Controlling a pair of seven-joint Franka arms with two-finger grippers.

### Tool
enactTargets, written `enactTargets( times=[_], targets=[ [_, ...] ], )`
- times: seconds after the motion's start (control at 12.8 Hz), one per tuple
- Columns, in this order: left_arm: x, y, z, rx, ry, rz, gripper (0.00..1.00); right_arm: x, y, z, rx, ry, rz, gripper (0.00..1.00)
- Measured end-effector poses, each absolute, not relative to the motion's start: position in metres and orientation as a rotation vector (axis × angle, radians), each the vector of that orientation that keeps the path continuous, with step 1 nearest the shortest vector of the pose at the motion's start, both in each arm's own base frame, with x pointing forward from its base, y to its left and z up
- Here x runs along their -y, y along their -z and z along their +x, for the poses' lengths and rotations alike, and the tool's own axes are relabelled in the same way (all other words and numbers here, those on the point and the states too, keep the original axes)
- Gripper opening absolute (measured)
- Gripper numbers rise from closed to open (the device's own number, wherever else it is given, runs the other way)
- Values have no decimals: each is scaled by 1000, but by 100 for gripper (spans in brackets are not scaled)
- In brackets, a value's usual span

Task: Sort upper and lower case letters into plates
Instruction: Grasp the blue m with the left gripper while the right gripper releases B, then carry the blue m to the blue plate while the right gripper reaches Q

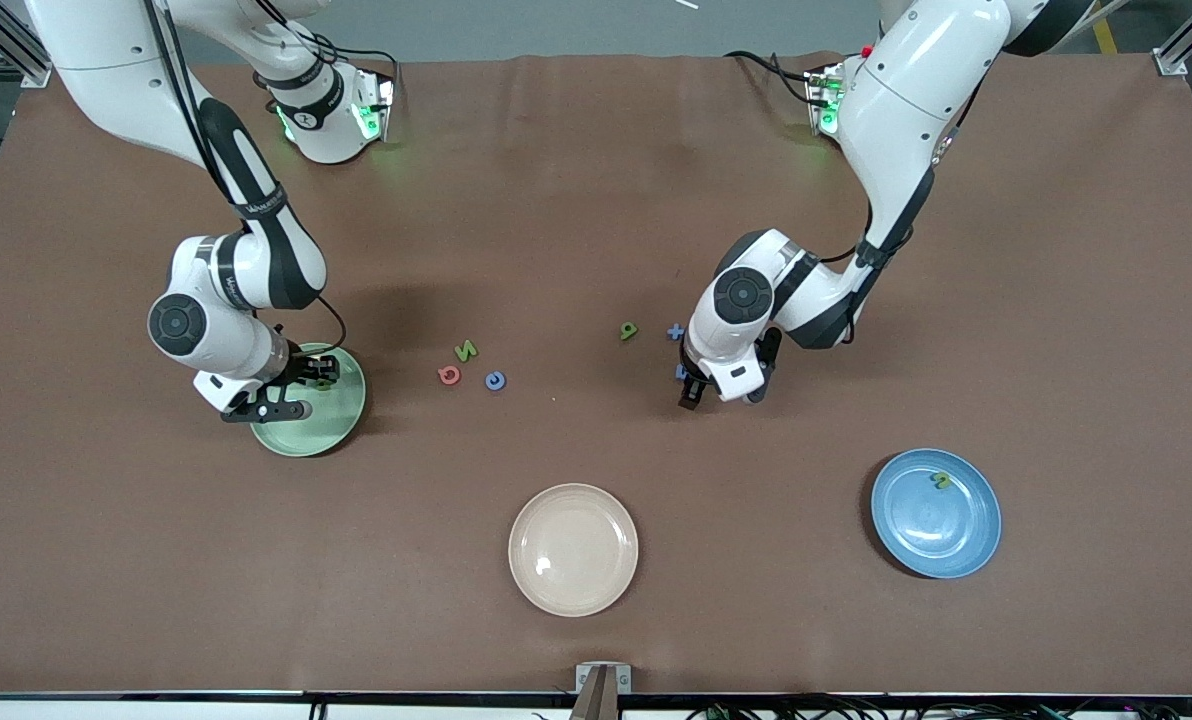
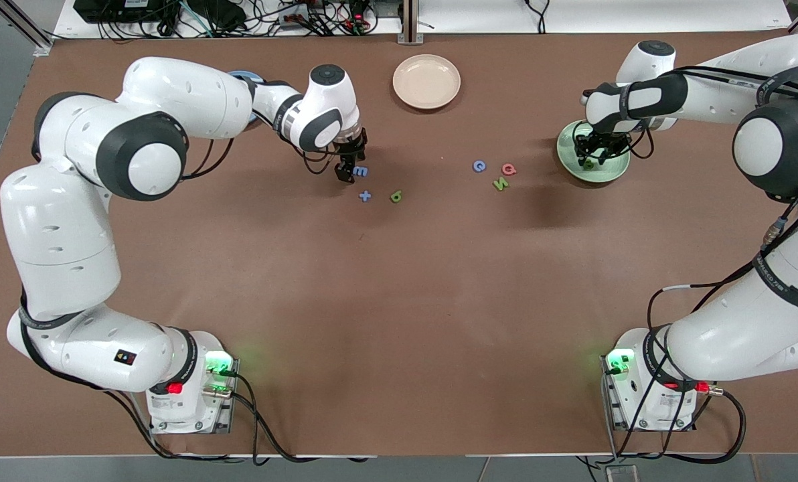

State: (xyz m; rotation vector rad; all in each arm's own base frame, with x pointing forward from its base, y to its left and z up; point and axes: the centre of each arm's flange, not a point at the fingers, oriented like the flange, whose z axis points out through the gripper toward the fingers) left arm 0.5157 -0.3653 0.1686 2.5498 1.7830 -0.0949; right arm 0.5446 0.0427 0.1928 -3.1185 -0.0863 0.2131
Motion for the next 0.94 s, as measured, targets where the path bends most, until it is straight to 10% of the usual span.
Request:
enactTargets(
  times=[0.23,0.55,0.94],
  targets=[
    [370,-171,510,-1779,118,2514,62,-46,-204,554,92,-244,-3112,99],
    [367,-176,507,-1775,120,2497,27,-55,-239,579,84,-266,-3098,100],
    [306,-225,568,-1593,-9,2510,27,-108,-246,579,-52,-248,-3109,100]
  ],
)
